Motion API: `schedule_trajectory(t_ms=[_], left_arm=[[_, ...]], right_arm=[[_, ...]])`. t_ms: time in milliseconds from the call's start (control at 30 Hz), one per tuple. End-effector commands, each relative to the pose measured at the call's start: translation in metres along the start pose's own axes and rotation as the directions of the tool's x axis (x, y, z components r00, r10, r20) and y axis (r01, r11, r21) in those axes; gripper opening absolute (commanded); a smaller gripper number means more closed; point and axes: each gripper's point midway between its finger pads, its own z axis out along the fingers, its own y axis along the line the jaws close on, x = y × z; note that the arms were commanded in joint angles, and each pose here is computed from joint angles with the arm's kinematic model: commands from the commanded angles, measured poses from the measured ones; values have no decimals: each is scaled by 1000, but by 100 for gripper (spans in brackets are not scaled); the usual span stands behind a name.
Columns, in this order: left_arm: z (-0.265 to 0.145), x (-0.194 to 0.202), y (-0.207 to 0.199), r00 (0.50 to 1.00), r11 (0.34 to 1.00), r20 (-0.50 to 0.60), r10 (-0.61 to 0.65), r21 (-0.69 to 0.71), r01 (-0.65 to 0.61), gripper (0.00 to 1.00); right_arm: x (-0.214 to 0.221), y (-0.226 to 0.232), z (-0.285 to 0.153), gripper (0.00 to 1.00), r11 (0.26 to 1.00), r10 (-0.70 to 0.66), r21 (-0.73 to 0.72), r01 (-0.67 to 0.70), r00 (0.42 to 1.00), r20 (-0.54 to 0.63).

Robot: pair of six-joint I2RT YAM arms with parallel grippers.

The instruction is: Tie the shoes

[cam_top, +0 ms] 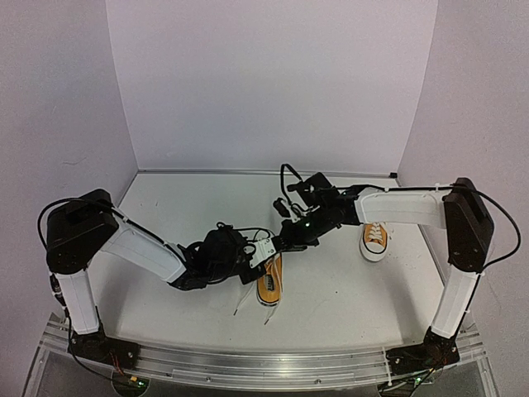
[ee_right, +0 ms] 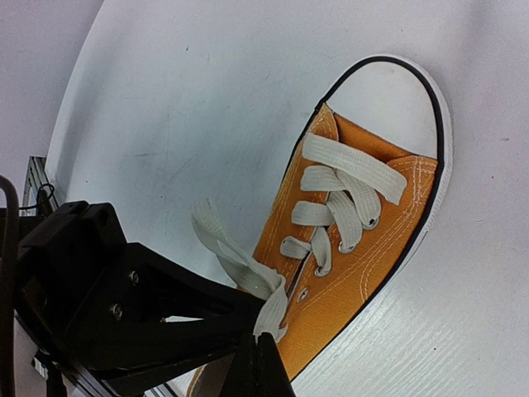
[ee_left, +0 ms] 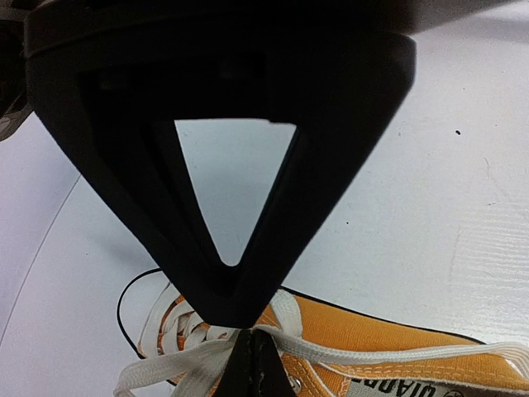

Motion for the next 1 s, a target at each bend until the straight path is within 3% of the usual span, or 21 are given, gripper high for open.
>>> schedule_trajectory(t_ms=[0, 467, 600, 767, 867, 967], left_arm=[[8, -3, -1, 999, 999, 40, -36, -16, 37, 0], [7, -1, -8, 996, 1000, 84, -19, 2, 19, 0], [5, 0, -8, 996, 1000, 91, -25, 0, 25, 0], [4, 1, -8, 995, 1000, 94, -26, -1, 26, 0], [5, 1, -7, 996, 1000, 90, -20, -3, 20, 0], [6, 2, -8, 996, 1000, 86, -14, 0, 14, 0]], right_arm=[[-10, 24, -17, 0, 997, -21, -73, 25, 998, 57], [-2, 39, -13, 1, 981, 23, -195, -16, 999, 35], [1, 34, -19, 12, 978, 37, -207, -29, 999, 31], [-15, 7, -57, 32, 983, 81, -172, -58, 988, 130], [-20, -15, -66, 32, 988, 117, -117, -97, 979, 170], [-13, -35, -52, 26, 987, 155, -64, -147, 977, 146]])
